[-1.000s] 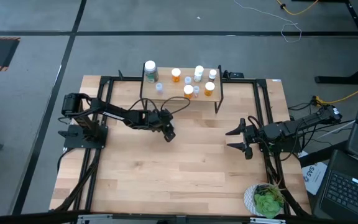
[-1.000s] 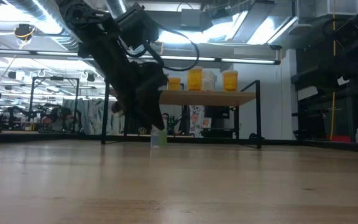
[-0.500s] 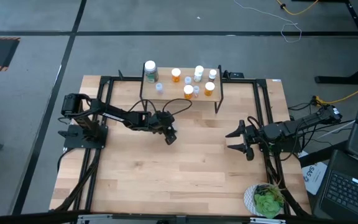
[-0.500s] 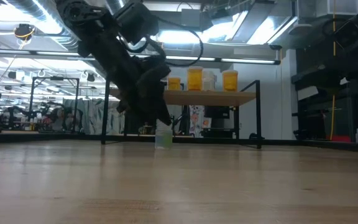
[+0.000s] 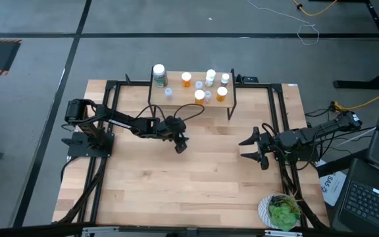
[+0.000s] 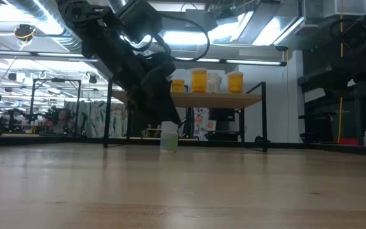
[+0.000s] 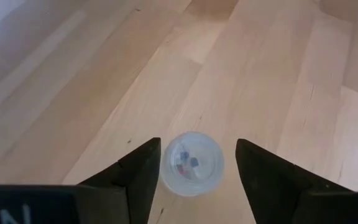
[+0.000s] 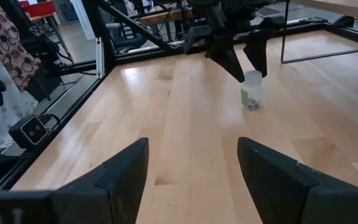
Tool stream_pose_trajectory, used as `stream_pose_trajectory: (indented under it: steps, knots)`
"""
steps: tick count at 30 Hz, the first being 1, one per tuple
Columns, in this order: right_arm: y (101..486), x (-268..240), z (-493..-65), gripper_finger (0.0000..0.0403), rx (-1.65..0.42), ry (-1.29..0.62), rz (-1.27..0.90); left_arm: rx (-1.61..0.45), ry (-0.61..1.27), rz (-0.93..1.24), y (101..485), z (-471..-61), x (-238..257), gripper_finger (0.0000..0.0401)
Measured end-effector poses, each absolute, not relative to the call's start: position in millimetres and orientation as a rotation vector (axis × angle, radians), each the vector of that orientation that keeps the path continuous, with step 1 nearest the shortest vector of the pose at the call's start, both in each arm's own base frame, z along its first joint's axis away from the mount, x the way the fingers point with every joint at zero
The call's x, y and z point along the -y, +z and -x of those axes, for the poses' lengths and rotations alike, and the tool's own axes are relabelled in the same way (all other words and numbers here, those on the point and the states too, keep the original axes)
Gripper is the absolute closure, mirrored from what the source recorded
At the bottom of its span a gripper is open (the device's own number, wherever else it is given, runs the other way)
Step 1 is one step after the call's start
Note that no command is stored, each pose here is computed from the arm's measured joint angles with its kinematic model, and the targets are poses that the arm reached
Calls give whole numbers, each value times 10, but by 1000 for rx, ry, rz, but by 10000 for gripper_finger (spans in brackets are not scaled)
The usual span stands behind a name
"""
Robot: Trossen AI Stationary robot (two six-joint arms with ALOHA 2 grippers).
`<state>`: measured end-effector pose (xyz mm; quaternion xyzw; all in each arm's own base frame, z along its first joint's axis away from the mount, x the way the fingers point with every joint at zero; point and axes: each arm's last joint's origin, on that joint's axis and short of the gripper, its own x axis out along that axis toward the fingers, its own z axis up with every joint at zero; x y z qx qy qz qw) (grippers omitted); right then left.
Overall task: Pick and place medicine bottles onto shelf by color
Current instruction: Put the transparent pill bottle on the shelf
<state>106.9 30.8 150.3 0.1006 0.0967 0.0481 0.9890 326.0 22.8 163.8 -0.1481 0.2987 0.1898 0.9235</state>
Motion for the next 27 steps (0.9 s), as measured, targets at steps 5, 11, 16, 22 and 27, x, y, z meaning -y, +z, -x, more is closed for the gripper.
stream_pose_trajectory:
  steps: [5, 11, 16, 22, 27]
  knots:
    - [1503, -308, -1069, 155, -194, 97, -201, -623, 373, 254, 1638, -3260, -226, 197]
    - [1503, -308, -1069, 155, -194, 97, -201, -628, 367, 236, 1637, -3258, -225, 197]
    - [1503, -308, -1069, 155, -194, 96, -201, -659, 350, 206, 1619, -3245, -220, 197]
    - [1503, -308, -1069, 155, -194, 96, -201, -661, 352, 203, 1619, -3243, -222, 197]
    - [1503, -308, -1069, 155, -194, 97, -202, -660, 354, 203, 1619, -3243, -223, 197]
